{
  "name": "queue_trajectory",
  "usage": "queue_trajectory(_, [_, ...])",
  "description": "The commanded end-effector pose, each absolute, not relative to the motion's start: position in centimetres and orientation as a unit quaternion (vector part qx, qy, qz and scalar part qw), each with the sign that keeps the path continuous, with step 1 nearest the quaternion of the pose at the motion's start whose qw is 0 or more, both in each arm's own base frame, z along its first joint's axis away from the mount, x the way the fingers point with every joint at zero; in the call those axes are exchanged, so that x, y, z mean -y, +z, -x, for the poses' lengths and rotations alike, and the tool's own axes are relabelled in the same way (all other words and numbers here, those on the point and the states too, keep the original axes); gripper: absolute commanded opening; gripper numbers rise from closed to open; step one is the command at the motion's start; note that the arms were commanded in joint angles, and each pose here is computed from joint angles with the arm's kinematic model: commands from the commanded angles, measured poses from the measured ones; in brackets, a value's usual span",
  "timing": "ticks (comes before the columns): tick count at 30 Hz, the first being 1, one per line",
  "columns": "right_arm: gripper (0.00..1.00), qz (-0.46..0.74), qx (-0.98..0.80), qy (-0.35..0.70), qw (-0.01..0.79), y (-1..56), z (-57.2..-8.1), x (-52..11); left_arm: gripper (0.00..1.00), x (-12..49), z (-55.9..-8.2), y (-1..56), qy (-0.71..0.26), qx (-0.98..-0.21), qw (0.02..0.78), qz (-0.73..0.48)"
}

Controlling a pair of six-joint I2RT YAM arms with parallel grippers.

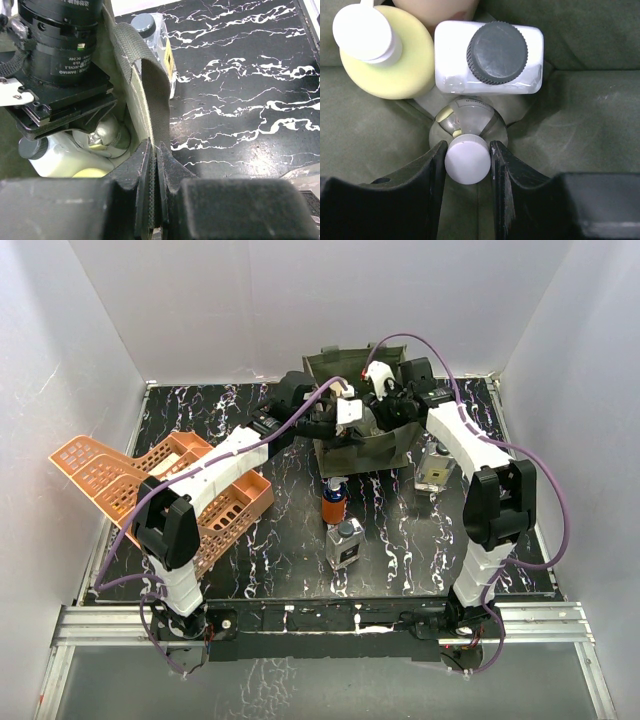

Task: Place the personal care products into the canvas bag
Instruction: Place the care product in the canvas bag.

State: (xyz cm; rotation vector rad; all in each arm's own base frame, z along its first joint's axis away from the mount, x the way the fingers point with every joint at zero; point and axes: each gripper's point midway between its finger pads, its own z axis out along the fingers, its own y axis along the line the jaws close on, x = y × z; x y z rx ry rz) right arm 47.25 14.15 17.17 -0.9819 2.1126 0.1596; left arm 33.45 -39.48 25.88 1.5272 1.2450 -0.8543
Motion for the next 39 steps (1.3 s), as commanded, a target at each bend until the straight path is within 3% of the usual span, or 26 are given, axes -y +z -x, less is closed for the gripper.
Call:
queue_trajectory(1, [0.39,0.385,-0.827,0.078,0.403,19.4,-47.1,-14.4,0.0,39.4,-31.4,26.9,-0.366,-0.467,0.477,-0.648])
queue_trajectory(9, [0.55,0.374,-0.816,0.095,0.431,22.0,-47.8,-15.5,0.0,39.3,-31.6,25.7,-0.358,-0.47,0.472,-0.654])
queue_trajectory(16, [0.76,0.368,-0.81,0.086,0.449,24.4,-48.4,-15.5,0.0,39.4,-31.9,24.9,-0.354,-0.469,0.47,-0.659])
queue_trajectory(26, [0.78,0.328,-0.799,0.073,0.499,31.2,-47.3,-14.6,0.0,40.0,-32.3,24.5,-0.359,-0.467,0.468,-0.659])
queue_trajectory(33, [0.78,0.337,-0.781,0.086,0.519,34.2,-43.1,-14.3,0.0,40.2,-32.6,24.7,-0.366,-0.478,0.467,-0.647])
queue_trajectory(39, [0.78,0.367,-0.764,0.117,0.518,35.5,-39.5,-14.8,0.14,40.6,-32.7,25.2,-0.384,-0.495,0.469,-0.623])
